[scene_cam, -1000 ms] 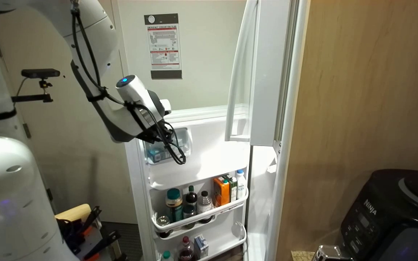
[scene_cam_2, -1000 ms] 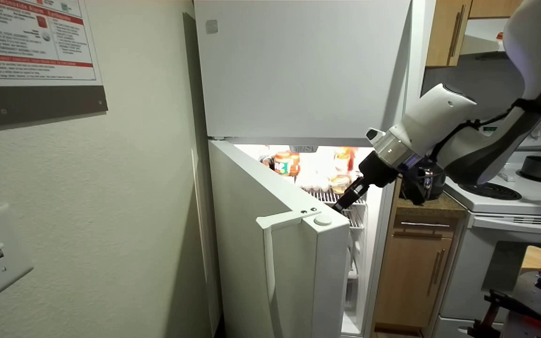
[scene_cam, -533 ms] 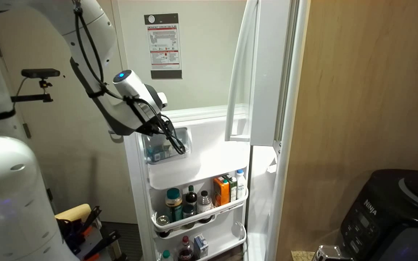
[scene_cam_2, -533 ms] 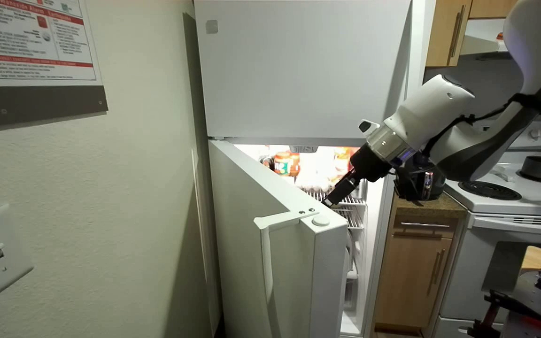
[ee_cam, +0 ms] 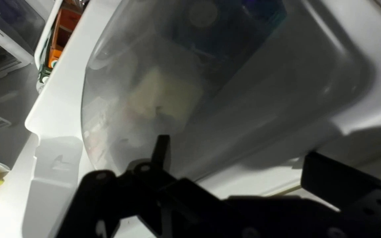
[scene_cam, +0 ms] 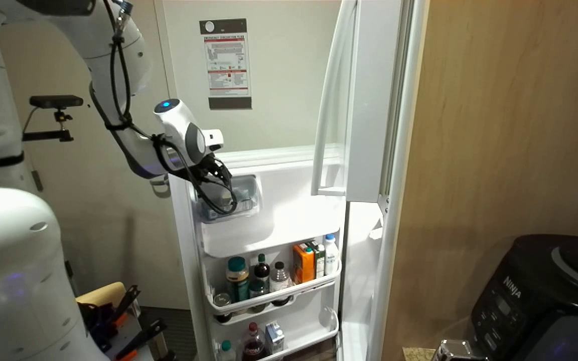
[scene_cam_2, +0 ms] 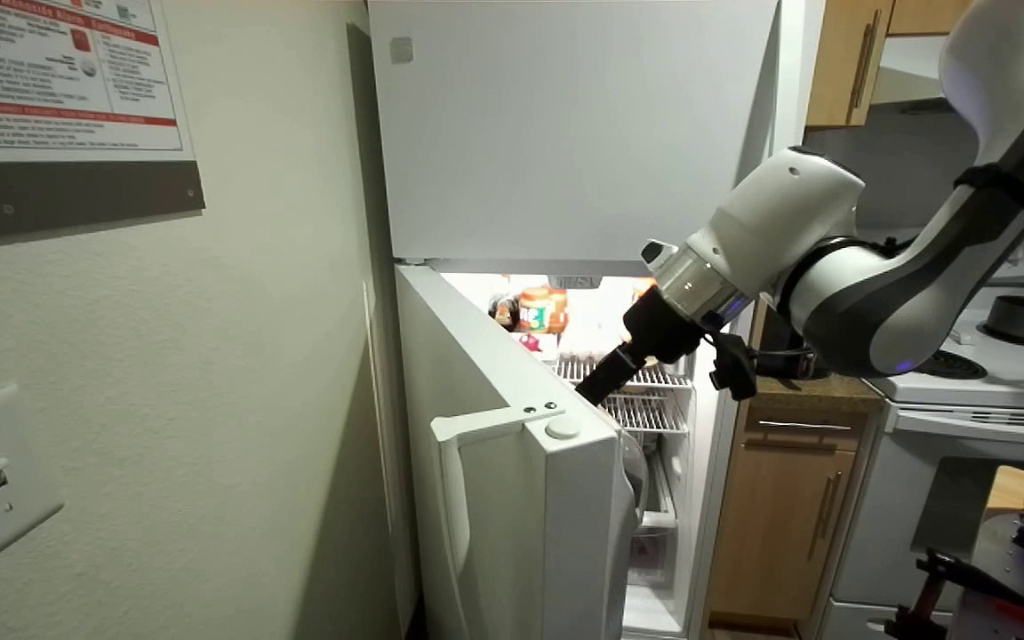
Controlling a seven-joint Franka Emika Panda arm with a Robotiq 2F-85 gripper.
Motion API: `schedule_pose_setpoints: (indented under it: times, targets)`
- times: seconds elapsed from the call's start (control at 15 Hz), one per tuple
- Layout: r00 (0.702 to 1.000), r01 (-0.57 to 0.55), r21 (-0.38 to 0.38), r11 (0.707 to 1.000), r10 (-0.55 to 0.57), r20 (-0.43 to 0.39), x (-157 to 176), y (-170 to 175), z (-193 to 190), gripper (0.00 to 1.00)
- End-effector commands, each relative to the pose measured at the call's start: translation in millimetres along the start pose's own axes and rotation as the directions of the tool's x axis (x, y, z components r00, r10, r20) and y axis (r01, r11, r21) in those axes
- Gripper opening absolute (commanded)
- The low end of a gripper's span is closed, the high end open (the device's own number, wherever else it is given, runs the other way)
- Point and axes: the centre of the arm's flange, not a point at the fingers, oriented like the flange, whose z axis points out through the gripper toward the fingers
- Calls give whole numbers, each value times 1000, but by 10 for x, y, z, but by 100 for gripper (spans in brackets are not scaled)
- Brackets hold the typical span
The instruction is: Open the fridge
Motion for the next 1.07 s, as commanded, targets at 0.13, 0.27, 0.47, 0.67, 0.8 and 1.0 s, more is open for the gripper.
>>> schedule_pose_setpoints:
  times: [0.13,0.27,0.47,0.67,0.8,1.0]
  targets:
    - [1000,28,22,999,-28,14,-130,-188,563,100]
    - [1000,30,39,999,-31,7,-106,-236,626,100]
    - [999,40,59,997,-39,-12,-89,-331,747,100]
    - [998,50,89,995,-47,-36,-56,-466,876,100]
    - [997,55,107,993,-49,-56,-24,-568,969,100]
    - [996,54,127,990,-44,-80,34,-705,1100,100]
